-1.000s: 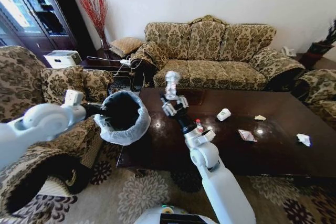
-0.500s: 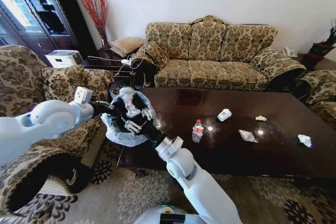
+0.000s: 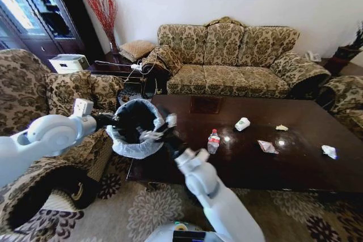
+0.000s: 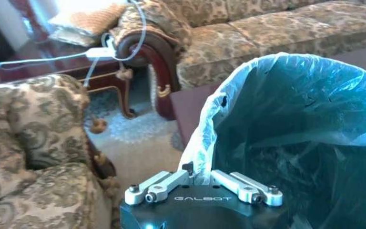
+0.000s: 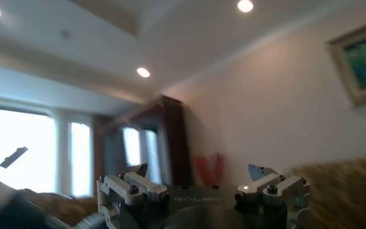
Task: Move to the front of the table and place the trash on the table into the trash bin.
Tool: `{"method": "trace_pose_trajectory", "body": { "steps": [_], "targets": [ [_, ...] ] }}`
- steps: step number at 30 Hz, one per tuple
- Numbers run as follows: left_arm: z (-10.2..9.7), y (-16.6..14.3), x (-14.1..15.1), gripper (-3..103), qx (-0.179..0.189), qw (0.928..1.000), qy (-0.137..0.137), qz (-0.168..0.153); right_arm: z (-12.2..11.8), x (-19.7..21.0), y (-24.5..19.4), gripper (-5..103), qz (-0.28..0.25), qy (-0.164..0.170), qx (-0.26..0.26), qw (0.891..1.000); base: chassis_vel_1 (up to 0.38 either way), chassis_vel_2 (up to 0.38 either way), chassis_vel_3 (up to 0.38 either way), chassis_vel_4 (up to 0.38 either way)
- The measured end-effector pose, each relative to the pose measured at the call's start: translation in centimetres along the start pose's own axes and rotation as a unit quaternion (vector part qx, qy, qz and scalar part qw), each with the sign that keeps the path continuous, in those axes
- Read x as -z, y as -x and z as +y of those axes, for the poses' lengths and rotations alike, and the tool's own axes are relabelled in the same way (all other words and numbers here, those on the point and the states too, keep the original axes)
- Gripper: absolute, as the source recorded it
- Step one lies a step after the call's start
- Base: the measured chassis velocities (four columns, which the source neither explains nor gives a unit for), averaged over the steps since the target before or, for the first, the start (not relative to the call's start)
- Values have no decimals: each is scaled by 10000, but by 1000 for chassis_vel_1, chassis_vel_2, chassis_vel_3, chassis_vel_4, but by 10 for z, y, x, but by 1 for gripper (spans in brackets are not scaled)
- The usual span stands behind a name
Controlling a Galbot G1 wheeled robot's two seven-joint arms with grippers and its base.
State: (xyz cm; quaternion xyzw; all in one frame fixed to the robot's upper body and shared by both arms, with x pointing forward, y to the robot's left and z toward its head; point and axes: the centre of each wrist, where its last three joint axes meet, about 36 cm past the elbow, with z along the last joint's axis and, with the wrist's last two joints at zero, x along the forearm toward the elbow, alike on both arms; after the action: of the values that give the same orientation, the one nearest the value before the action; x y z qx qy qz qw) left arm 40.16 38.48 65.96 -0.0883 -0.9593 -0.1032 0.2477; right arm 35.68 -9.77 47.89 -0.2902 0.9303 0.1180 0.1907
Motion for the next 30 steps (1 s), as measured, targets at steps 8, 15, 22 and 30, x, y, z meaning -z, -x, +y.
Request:
{"method": "trace_pose_trajectory", "body": {
  "steps": [8,15,22,30],
  "targets": [
    [7,-6,-3,0,119,9994,-188,-249,-23,-29,-59,100,1563,154,-2002,9671,0,0,0,0],
    [-3,-12,-7,0,-3,9992,-238,-314,-11,-47,-59,100,1801,112,-2876,9406,-45,-47,43,55],
    [-7,-14,-10,0,-69,9991,-239,-346,-14,-85,-50,100,2034,86,-3351,9199,-166,-164,151,143],
    [-11,-13,-12,0,-142,9991,-146,-380,-19,-143,-37,100,2541,45,-3653,8955,-40,-64,40,31]
  ]
}}
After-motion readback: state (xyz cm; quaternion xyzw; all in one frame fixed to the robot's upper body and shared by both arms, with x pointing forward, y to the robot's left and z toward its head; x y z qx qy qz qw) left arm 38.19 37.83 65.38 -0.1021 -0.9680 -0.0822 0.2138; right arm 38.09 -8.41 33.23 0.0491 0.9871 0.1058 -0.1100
